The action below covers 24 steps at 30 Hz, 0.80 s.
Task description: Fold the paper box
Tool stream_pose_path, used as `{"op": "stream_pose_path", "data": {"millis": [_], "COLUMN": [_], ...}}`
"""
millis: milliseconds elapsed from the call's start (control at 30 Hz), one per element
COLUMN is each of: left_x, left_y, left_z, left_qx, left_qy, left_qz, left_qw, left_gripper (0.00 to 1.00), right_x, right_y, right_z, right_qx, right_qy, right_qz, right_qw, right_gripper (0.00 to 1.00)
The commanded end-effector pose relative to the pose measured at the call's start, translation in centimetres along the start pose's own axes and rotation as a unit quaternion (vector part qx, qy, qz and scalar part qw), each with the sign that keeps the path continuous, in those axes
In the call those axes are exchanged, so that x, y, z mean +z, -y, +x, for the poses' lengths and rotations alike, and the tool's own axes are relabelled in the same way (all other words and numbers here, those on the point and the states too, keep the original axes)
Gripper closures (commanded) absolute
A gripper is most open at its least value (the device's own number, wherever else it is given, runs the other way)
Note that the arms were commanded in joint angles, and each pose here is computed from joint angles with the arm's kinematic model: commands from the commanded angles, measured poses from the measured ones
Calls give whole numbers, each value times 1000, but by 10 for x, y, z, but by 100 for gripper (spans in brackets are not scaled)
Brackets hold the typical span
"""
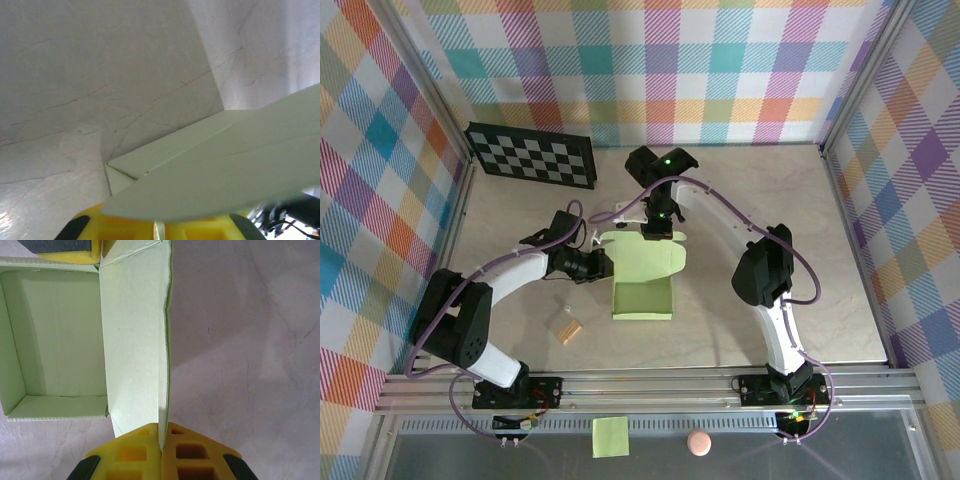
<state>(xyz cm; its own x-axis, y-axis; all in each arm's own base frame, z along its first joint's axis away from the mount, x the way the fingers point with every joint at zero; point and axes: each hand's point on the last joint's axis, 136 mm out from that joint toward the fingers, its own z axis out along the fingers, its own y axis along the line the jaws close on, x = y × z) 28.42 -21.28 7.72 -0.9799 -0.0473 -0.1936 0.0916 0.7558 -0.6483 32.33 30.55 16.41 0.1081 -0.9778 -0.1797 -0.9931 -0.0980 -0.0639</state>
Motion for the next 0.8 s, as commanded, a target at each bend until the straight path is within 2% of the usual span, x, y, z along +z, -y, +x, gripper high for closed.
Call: {"op": "stream_pose_path", "data": {"millis": [0, 233, 433, 500, 567, 767], "left_x": [5, 2, -10, -14, -18, -25], "left_y": [6, 10, 4, 2, 1, 10], "left_z": [0, 3, -2, -4, -6, -6], "left_qx": [0, -9, -16, -20, -23, -8], "left_qy": [-1, 9, 48, 65, 76, 83], "left_qz": [31, 49, 21, 12, 9, 26], "left_qw": [1000, 999, 998, 998, 997, 996], "left_gripper": [92, 94, 93, 92, 92, 90], "right_x": [4, 2, -2, -1, -3, -25], "right_y": [-7, 2, 12, 13, 15, 14], "right_z": [1, 5, 9, 10, 10, 5], "right_qx": [-11, -10, -8, -3, 9, 44], "right_qy": [-8, -21, -32, -34, -29, 9], "right_qz": [-16, 6, 32, 34, 37, 47], "right_qw": [1000, 1000, 999, 999, 999, 998], "right_gripper": [100, 100, 100, 94, 85, 70]}}
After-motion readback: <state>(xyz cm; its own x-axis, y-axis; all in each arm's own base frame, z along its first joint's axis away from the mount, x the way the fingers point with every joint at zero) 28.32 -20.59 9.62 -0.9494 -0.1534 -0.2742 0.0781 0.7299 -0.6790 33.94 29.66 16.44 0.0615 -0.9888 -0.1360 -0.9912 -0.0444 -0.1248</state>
